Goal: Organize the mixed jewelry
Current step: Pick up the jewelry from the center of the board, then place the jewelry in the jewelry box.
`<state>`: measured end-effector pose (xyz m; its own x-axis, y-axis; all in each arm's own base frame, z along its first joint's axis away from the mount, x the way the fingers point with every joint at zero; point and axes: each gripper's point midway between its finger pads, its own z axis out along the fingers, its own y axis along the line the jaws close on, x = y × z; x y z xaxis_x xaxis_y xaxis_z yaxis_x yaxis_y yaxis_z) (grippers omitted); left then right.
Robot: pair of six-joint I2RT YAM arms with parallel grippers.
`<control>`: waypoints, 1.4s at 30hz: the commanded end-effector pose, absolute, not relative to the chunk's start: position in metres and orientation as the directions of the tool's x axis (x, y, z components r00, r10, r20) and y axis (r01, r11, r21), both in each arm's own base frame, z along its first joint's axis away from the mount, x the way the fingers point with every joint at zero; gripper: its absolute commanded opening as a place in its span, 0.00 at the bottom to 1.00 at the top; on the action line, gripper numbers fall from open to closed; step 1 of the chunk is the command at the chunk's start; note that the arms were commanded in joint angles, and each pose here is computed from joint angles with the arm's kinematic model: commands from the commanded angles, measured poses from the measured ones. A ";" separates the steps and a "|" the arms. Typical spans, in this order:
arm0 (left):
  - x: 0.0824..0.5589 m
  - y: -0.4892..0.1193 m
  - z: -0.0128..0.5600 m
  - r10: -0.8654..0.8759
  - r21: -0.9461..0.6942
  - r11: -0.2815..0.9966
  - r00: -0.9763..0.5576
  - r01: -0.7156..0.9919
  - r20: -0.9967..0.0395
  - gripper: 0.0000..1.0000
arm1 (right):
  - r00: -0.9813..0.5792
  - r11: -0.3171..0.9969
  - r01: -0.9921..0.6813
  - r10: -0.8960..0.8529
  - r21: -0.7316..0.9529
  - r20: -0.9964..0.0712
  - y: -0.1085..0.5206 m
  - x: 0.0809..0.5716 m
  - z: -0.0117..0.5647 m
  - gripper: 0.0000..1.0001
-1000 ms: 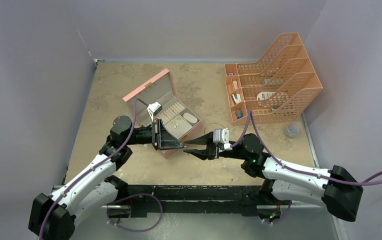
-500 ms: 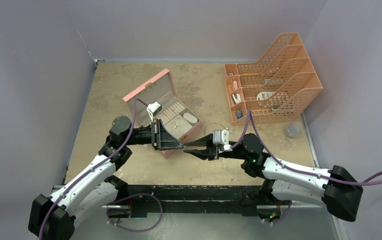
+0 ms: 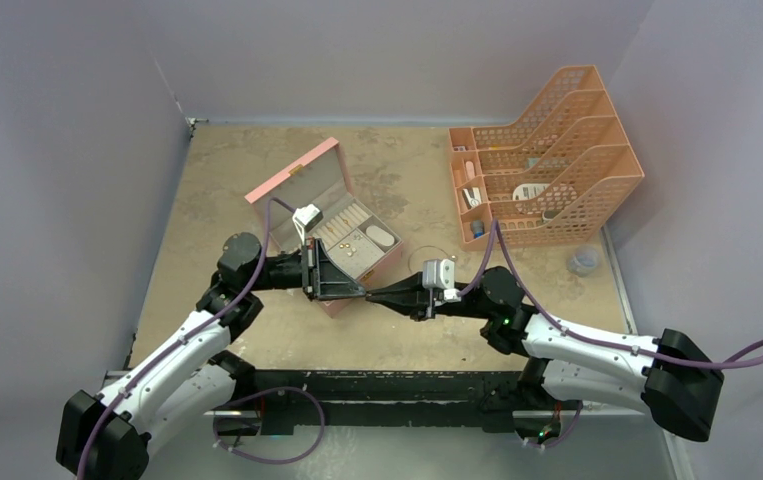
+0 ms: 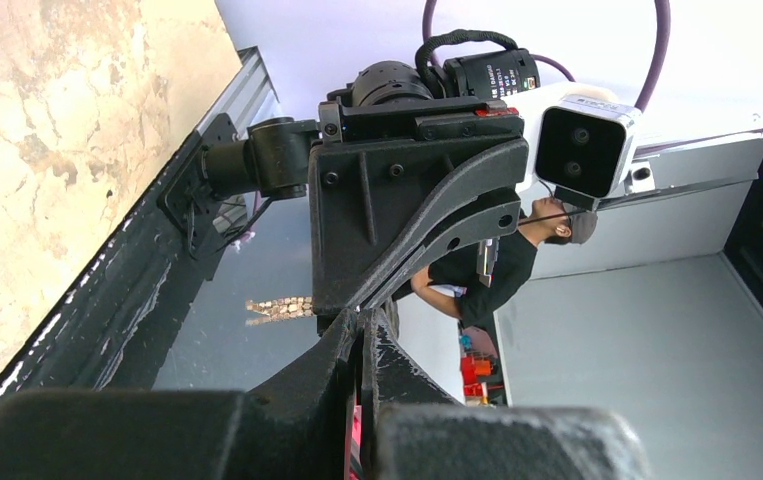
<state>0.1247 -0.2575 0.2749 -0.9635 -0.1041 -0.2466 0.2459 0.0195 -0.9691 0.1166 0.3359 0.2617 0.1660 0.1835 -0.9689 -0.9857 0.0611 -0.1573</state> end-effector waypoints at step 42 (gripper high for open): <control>0.208 -0.085 0.320 -0.486 -0.526 0.849 -0.309 0.054 -0.817 0.38 | -0.522 0.530 -0.795 -0.353 0.294 -0.776 0.375 0.206 0.227 0.00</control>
